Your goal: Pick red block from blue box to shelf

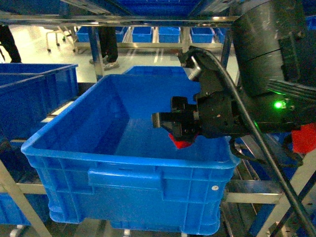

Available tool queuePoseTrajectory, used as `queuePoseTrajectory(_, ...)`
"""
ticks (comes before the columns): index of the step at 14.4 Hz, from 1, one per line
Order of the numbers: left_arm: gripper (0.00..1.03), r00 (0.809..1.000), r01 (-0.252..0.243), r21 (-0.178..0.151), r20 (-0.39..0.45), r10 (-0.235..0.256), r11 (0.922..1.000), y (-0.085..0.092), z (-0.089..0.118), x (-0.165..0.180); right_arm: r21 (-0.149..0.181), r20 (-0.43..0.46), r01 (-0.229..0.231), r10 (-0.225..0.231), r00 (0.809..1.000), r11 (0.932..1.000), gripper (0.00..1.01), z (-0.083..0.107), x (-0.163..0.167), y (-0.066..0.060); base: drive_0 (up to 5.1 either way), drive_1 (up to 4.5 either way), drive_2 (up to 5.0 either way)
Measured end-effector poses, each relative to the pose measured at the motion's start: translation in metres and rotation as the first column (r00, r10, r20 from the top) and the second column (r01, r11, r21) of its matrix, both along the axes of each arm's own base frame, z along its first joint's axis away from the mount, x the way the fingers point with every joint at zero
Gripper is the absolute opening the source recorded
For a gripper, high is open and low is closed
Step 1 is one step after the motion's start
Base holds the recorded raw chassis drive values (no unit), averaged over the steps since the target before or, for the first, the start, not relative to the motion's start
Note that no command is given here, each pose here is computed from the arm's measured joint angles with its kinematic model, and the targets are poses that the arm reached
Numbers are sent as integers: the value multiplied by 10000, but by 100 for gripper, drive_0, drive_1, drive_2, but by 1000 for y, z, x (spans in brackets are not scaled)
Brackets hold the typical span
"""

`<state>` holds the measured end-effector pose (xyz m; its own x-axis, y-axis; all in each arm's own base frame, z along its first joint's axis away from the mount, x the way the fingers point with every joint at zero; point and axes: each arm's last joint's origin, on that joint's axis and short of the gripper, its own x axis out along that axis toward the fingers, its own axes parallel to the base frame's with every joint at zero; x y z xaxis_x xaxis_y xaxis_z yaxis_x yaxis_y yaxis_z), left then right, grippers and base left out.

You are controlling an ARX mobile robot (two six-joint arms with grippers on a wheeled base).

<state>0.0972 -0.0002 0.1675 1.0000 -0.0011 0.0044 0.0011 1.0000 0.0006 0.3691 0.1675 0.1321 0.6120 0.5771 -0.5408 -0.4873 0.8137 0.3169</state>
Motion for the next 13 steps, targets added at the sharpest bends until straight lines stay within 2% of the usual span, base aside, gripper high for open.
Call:
queuePoseTrajectory(4, 98, 10000, 4, 0, 0, -4, 10000, 0, 0, 0, -159, 148, 57, -54, 9999, 9999, 28, -9, 37, 13, 0, 0, 0)
queuePoseTrajectory(6, 98, 10000, 4, 0, 0, -4, 10000, 0, 0, 0, -449, -33, -31, 29, 10000, 9990, 28, -20, 52, 19, 0, 0, 0)
queuePoseTrajectory(8, 98, 10000, 0, 0, 0, 0, 10000, 0, 0, 0, -923, -71, -211, 205, 9998, 9955, 28, -33, 61, 31, 0, 0, 0)
queuePoseTrajectory(10, 98, 10000, 4, 0, 0, -4, 10000, 0, 0, 0, -948, -60, -543, 540, 9985, 9940, 28, -41, 64, 44, 0, 0, 0)
queuePoseTrajectory(13, 98, 10000, 4, 0, 0, -4, 10000, 0, 0, 0, -1393, -183, -723, 704, 9973, 9876, 28, -61, 68, 53, 0, 0, 0)
